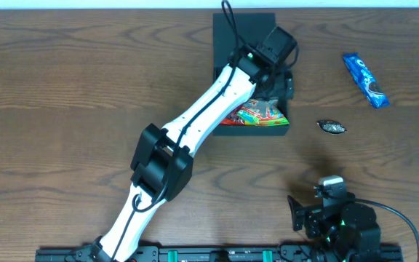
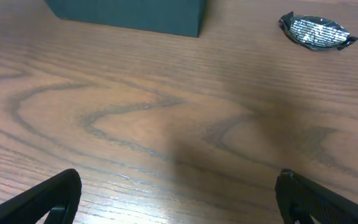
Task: Pack container
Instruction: 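Lower the HARIBO bag into the box and open the left gripper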
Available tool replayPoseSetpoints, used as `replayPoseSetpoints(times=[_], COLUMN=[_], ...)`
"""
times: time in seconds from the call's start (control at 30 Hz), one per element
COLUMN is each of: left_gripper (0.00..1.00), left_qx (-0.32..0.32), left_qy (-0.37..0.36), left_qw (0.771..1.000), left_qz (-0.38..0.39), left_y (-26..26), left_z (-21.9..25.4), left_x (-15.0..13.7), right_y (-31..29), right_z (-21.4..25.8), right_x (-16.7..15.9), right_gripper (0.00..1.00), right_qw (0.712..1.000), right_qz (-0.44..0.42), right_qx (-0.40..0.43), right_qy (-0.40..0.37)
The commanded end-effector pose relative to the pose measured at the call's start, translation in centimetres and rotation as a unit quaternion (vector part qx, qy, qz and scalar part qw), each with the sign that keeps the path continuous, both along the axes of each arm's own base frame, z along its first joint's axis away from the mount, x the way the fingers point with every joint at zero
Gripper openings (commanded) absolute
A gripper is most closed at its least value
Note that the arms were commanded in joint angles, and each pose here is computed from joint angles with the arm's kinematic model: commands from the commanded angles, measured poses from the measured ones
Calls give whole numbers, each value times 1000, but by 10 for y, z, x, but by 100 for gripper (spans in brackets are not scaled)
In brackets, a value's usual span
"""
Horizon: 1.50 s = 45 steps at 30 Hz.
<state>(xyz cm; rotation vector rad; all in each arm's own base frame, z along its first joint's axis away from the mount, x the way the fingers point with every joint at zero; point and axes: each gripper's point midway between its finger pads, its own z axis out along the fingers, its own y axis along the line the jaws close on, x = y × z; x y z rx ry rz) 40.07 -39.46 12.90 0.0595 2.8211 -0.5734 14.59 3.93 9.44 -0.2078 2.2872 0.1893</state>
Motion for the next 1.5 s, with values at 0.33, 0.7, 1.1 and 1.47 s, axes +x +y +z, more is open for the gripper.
replayPoseSetpoints(times=[0.33, 0.7, 1.1, 1.47], left_gripper=[96, 96, 96, 96], left_qx=[-12, -77, -63, -53], left_qy=[-125, -88, -43, -49], left_qw=[992, 991, 993, 995], left_qz=[-20, -64, -85, -74], left_y=[-11, -44, -59, -53], left_z=[38, 23, -27, -34], left_x=[40, 27, 14, 22], right_y=[-2, -2, -2, -2], right_z=[-1, -1, -1, -1], right_x=[-1, -1, -1, -1], right_gripper=[99, 99, 99, 99], right_qw=[1000, 1000, 1000, 1000], right_qz=[-1, -1, -1, -1], right_qx=[-5, -5, -5, -5], right_qy=[-1, -1, -1, -1])
